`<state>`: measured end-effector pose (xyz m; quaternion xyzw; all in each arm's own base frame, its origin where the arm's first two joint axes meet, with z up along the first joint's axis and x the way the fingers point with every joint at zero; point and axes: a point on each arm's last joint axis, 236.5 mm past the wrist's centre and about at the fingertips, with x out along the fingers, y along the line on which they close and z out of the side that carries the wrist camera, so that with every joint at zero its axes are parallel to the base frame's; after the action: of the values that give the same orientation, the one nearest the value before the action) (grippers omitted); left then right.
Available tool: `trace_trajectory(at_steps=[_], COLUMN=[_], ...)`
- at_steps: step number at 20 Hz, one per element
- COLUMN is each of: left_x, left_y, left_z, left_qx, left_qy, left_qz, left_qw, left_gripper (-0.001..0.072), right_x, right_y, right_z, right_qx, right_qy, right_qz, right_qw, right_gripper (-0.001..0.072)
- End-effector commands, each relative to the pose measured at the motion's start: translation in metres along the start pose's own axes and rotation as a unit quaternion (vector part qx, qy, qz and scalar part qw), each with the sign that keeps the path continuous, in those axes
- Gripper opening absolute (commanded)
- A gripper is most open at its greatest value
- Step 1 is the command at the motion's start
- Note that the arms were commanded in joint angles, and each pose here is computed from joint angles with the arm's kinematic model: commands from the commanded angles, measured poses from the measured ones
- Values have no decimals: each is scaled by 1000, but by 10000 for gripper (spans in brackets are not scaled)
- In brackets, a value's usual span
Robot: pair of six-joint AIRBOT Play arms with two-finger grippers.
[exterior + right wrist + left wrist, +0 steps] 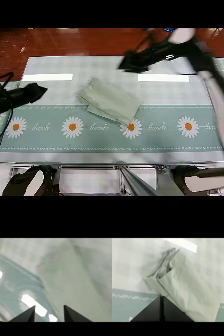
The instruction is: Fold the shirts.
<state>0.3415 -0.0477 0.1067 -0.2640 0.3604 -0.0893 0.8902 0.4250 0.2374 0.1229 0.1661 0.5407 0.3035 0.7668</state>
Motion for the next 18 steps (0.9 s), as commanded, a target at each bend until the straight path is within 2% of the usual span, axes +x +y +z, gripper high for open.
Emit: trace_trajectory(at_steps=[1,2,4,7,9,18], left_x=[-6,-4,2,8,9,10], left_y=[-2,-3,-3,3,5,5], left_z=[10,5,-7,-21,-25,-26], left_qx=[2,2,2,-5,-7,-7], left_qy=[-8,-1,14,30,35,36], left_qz=[0,-2,-4,-1,0,0], left_qw=[1000,1000,1000,1000,999,999], left_gripper=[18,18,18,18,18,18], right_x=[-125,-133,-112,-32,12,133], right_y=[-105,-121,-141,-154,-152,-105], right_z=[-49,-68,-106,-157,-174,-172], right_qx=[48,78,153,285,332,354], right_qy=[-68,-102,-165,-178,-160,-35], right_qz=[-269,-296,-278,-171,-116,6], right_qw=[960,947,934,926,923,934], right_gripper=[409,409,410,416,417,419])
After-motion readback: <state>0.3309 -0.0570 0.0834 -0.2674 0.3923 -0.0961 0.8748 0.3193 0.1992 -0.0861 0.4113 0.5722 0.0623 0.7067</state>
